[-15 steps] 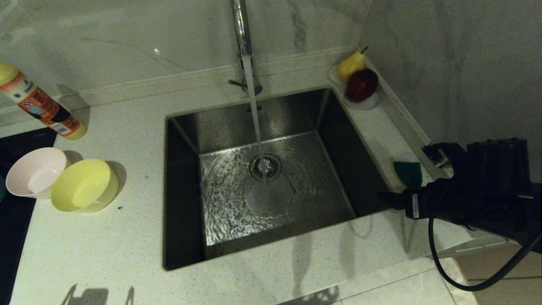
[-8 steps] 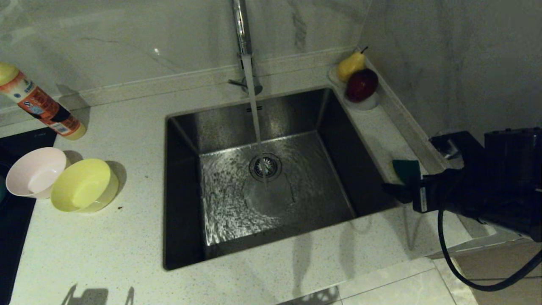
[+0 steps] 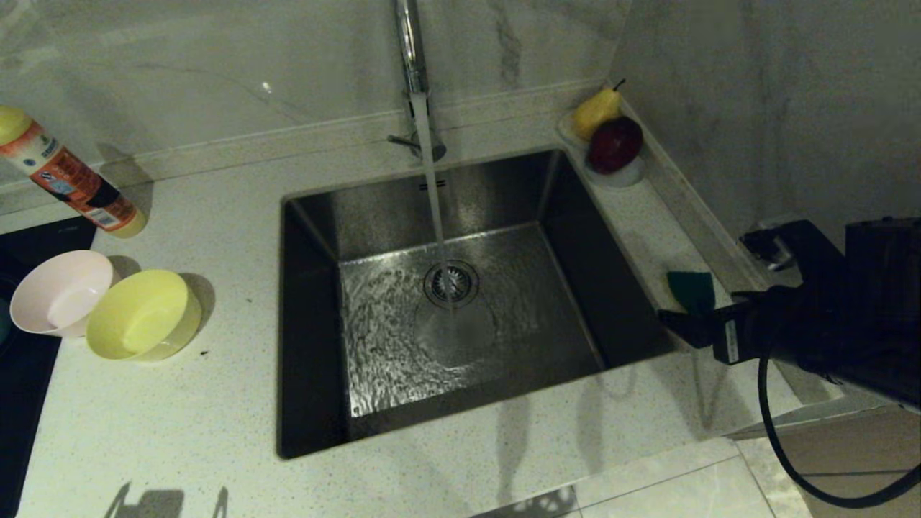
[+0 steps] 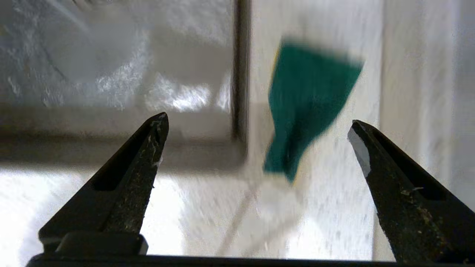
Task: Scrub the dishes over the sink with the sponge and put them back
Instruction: Turn off the faucet
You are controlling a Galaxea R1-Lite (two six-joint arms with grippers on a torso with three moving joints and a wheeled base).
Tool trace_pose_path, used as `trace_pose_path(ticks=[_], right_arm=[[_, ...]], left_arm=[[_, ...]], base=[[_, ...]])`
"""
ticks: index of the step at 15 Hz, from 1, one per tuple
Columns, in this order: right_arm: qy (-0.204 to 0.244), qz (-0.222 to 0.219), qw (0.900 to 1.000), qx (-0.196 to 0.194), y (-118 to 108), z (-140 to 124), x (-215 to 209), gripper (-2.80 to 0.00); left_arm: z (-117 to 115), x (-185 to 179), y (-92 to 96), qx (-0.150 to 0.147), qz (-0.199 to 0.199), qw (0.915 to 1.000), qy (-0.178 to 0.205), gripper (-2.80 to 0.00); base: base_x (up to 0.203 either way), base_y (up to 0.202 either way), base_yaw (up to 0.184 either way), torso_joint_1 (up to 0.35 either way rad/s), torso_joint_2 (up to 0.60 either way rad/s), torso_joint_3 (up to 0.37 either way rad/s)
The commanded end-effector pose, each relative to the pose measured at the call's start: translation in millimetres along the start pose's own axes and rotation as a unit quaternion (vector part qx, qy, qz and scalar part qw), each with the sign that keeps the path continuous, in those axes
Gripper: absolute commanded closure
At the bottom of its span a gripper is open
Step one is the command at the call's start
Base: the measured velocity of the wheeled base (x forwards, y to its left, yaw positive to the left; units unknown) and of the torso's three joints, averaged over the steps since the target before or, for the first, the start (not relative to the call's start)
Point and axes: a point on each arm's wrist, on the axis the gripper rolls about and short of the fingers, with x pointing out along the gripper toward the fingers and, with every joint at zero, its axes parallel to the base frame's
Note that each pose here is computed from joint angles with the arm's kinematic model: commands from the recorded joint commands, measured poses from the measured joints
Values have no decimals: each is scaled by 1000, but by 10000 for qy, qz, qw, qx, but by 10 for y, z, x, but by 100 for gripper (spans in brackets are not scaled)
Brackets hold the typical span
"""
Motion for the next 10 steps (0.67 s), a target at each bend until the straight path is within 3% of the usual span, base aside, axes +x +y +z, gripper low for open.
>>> trace_pose_path(ticks=[1, 2, 3, 7, 10], right_arm=[[-452, 134, 9989, 4, 52, 148, -117, -280], [-587, 174, 9981, 9, 65, 183, -179, -280], [-726, 197, 9972, 23, 63, 225, -253, 0], [-1316, 352, 9906, 79, 35, 366, -637, 0], [-1696, 650, 9834, -47, -13, 293, -1006, 0]], left_arm=[[-113, 21, -2, 6, -1, 9998, 200, -280], [-114, 21, -2, 7, -1, 9998, 208, -280], [-114, 21, -2, 6, -6, 9998, 204, -280], [-114, 21, -2, 7, -1, 9998, 208, -280], [-114, 21, -2, 7, -1, 9998, 208, -280]], base=[[0, 0, 0, 0, 0, 0], [0, 0, 0, 0, 0, 0], [0, 0, 0, 0, 0, 0], [0, 0, 0, 0, 0, 0], [0, 0, 0, 0, 0, 0]])
